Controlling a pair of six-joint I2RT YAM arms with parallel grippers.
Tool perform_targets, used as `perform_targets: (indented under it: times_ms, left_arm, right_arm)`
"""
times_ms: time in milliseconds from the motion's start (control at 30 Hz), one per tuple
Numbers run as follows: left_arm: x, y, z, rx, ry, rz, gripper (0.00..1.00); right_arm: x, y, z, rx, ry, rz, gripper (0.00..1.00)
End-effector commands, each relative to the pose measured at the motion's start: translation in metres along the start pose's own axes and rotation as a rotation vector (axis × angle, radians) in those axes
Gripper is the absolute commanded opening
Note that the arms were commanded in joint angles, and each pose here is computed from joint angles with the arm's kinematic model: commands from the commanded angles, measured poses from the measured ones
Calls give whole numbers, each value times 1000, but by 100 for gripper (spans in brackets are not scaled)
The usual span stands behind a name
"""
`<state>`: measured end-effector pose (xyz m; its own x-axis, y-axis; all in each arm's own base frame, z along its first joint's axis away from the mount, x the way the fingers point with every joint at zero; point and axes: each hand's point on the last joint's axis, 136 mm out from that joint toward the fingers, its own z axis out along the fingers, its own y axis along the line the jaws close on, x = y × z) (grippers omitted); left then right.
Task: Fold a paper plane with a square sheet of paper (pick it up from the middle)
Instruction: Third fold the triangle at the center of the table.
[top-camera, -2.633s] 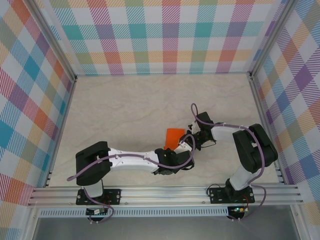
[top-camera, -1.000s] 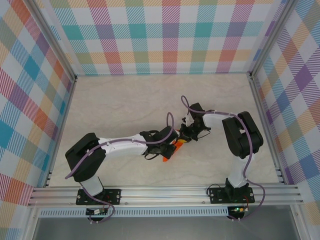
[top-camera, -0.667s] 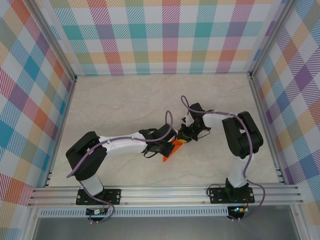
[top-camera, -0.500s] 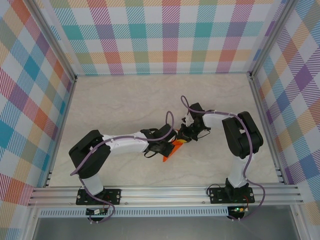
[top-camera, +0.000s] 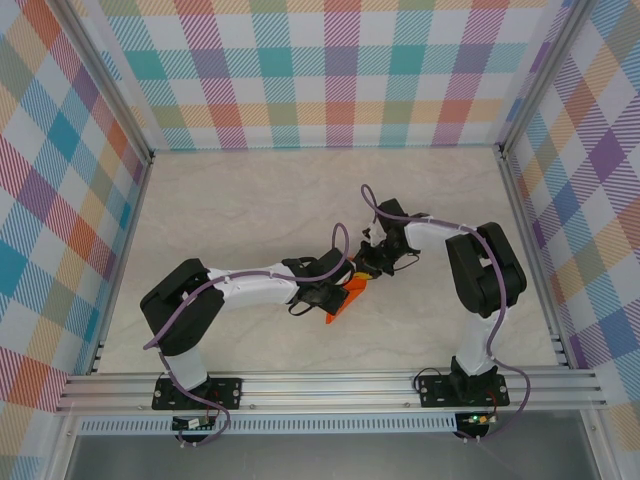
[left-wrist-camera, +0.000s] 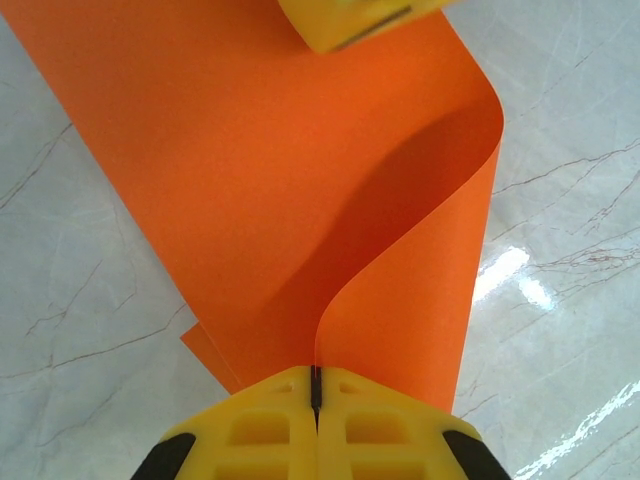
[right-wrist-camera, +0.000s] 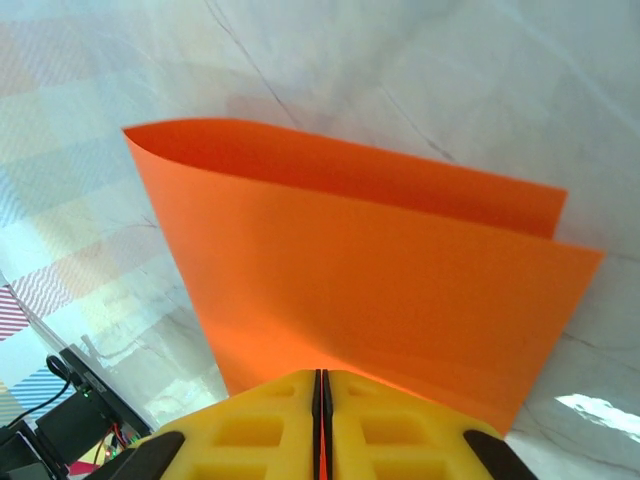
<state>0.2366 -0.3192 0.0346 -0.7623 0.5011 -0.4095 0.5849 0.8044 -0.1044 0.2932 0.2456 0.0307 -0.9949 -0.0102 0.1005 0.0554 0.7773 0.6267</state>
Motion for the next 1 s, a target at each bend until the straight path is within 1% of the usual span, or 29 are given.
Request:
perform_targets:
  times_ms: [0, 200, 433, 667, 800, 967]
  left_arm:
    - [-8, 0, 2, 16, -11, 2, 0]
    - [-13, -1, -3, 22, -25, 4, 0]
    - [-17, 5, -5, 11, -30, 2, 0]
    - [-14, 11, 3, -4, -9, 1, 0]
    - [-16, 8, 7, 12, -4, 0, 0]
    - [-8, 10, 12, 5, 19, -13, 0]
  right_arm:
    - [-4, 6, -6, 16, -8, -11, 11]
    - [-5, -15, 8, 85, 19, 14, 10]
    - [-2, -32, 18, 141, 44, 20, 9]
    - [-1, -34, 19, 142, 46, 21, 9]
    - [0, -35, 19, 141, 49, 23, 9]
    - [1, -34, 19, 140, 48, 27, 9]
